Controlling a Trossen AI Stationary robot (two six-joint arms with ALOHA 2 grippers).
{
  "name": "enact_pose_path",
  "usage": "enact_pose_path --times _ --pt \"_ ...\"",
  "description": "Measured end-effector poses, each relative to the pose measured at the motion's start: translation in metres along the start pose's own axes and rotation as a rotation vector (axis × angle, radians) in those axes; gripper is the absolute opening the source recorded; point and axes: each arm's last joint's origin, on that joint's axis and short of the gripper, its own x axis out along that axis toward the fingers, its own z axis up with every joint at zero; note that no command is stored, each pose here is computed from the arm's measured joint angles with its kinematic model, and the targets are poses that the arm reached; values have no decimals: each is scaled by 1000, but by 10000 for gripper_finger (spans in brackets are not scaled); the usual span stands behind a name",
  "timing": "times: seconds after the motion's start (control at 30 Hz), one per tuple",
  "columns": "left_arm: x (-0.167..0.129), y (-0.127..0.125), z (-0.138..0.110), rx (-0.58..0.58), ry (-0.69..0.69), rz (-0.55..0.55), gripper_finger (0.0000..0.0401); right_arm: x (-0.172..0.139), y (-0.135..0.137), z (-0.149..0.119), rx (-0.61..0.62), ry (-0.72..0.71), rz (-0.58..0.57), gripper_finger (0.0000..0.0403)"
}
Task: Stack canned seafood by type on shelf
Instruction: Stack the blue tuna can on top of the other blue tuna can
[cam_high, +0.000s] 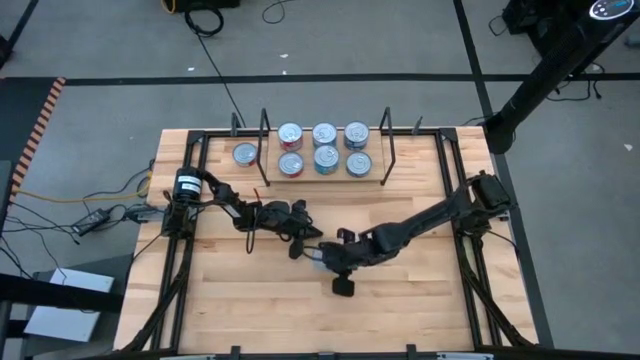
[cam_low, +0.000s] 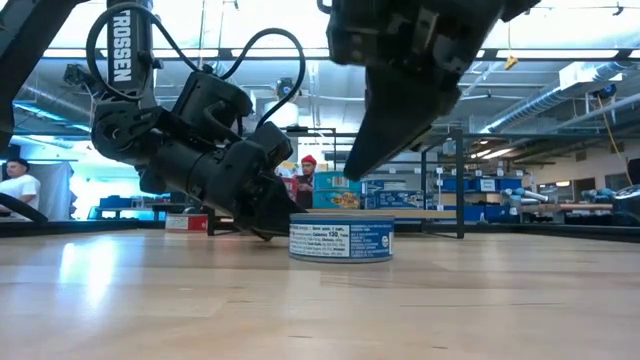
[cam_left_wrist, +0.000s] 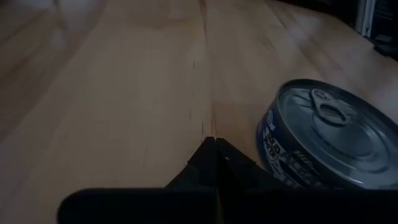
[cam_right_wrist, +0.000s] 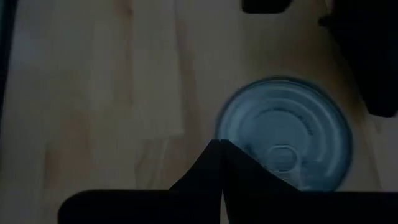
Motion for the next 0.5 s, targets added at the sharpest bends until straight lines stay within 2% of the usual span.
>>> enact_pose_path --times 0.33,0.5 --pt "0 -1 0 3 -1 -27 1 24 13 -19 -22 9 33 9" --pt "0 -1 1 1 -8 -35 1 31 11 -24 10 -3 -54 9"
